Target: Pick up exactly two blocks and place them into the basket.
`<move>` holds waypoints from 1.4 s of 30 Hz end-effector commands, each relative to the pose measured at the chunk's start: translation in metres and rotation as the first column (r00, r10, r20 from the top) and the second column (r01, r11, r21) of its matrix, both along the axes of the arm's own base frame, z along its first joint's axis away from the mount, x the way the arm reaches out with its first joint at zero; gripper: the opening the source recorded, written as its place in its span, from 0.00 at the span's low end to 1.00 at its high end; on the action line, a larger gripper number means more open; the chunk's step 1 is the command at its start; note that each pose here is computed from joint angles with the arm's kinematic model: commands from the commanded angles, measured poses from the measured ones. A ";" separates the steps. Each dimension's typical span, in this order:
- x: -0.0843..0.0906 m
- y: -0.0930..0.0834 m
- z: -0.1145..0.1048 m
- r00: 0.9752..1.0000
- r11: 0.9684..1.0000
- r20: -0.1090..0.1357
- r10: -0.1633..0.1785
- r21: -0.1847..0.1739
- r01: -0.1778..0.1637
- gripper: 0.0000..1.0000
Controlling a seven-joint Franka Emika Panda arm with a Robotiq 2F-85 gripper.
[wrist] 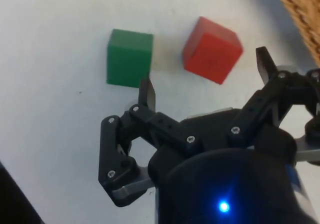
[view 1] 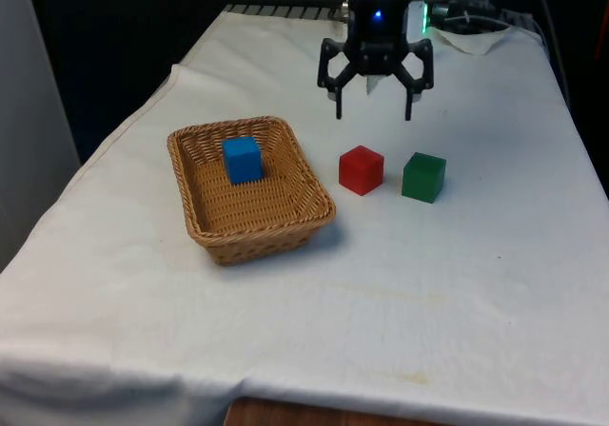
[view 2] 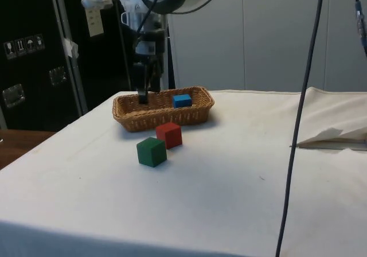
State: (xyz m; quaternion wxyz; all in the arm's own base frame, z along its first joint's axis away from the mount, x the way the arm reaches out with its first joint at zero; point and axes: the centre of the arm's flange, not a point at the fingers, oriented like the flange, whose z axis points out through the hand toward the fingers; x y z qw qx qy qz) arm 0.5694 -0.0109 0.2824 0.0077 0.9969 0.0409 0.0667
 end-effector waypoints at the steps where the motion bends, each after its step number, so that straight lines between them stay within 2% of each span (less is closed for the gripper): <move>1: -0.001 0.005 0.000 1.000 1.000 0.002 -0.003 -0.006 0.003 1.00; 8: -0.003 0.037 -0.001 1.000 1.000 0.002 0.004 0.017 -0.005 1.00; 9: -0.001 0.036 -0.002 1.000 1.000 -0.003 0.008 0.024 -0.008 1.00; 14: -0.006 0.054 -0.002 1.000 1.000 0.001 0.010 0.028 -0.010 1.00; 17: -0.007 0.061 -0.002 1.000 0.999 -0.007 0.016 0.042 -0.016 1.00; 18: -0.009 0.068 -0.002 1.000 0.999 -0.001 0.013 0.038 -0.013 1.00; 26: -0.015 0.100 -0.008 1.000 0.998 -0.010 0.022 0.056 -0.022 1.00; 27: -0.015 0.097 -0.006 0.999 0.998 -0.017 0.027 0.064 -0.026 1.00; 29: -0.016 0.109 -0.011 1.000 0.998 -0.013 0.025 0.061 -0.025 1.00; 35: -0.017 0.122 -0.016 0.999 0.997 -0.016 0.030 0.067 -0.029 1.00; 42: -0.017 0.123 -0.018 0.999 0.997 -0.019 0.033 0.067 -0.032 1.00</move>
